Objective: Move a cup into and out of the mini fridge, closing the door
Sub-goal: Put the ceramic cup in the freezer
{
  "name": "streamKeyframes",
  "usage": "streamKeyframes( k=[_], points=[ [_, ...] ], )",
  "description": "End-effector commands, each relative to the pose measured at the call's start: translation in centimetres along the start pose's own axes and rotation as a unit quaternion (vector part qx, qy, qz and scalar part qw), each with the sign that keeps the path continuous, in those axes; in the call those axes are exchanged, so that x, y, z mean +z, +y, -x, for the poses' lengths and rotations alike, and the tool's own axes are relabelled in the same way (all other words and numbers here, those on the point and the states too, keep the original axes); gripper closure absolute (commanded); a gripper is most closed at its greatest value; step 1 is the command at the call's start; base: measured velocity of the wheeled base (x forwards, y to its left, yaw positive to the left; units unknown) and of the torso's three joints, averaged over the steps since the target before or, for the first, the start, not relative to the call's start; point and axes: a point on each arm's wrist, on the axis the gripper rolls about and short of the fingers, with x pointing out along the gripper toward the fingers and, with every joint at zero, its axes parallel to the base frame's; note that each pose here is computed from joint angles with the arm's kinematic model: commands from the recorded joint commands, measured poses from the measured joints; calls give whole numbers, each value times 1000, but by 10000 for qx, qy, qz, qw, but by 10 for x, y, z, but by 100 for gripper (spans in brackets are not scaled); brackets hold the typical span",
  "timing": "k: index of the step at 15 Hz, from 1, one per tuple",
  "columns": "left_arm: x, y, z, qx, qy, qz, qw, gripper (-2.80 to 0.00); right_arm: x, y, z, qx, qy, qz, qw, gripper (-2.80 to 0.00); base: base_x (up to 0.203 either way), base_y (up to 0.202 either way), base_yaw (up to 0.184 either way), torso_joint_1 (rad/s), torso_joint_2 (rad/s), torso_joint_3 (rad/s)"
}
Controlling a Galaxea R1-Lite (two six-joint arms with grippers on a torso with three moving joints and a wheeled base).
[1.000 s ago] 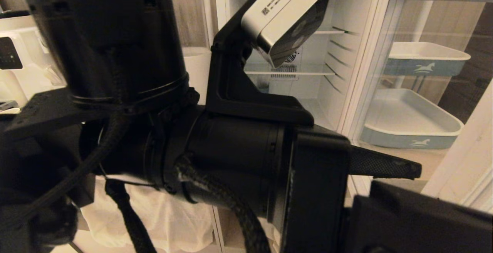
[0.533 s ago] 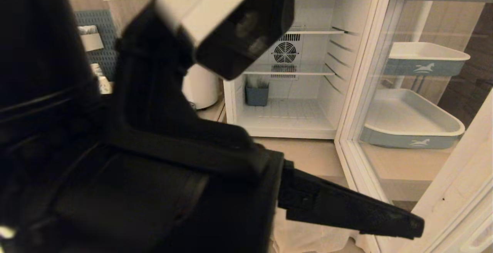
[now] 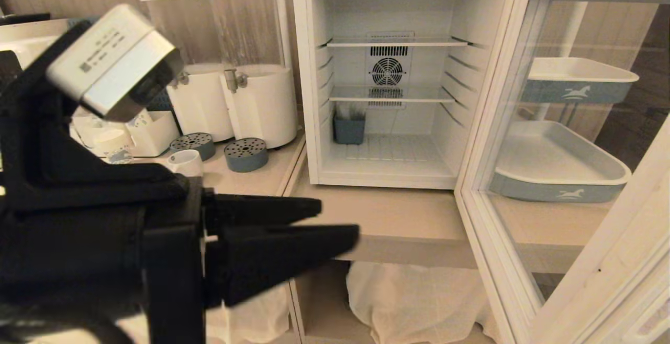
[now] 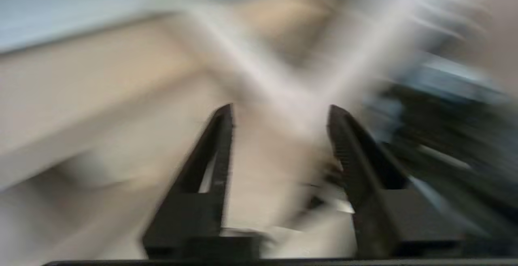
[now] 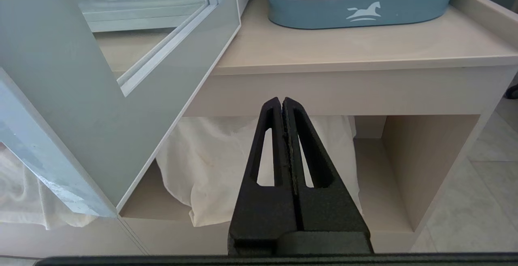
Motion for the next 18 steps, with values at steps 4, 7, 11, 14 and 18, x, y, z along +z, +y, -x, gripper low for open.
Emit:
streamKeyframes(
  k=[4,7,11,14,18],
  points=[
    [-5,37,39,1664,-540,37,9846,0,0,0,0,3,3,-1,10000,0,0,0,0,0,0,0],
    [-3,38,84,2772,-1244,4,9527,0,0,0,0,3,-1,-1,10000,0,0,0,0,0,0,0],
    [-22,13,148,3925,-1823,6,9015,0,0,0,0,3,3,-1,10000,0,0,0,0,0,0,0],
    [-51,-2,185,4617,-2057,240,8625,0,0,0,0,3,4,-1,10000,0,0,0,0,0,0,0],
    [-112,-41,202,5167,-2140,596,8268,0,0,0,0,3,-4,-8,10000,0,0,0,0,0,0,0]
  ],
)
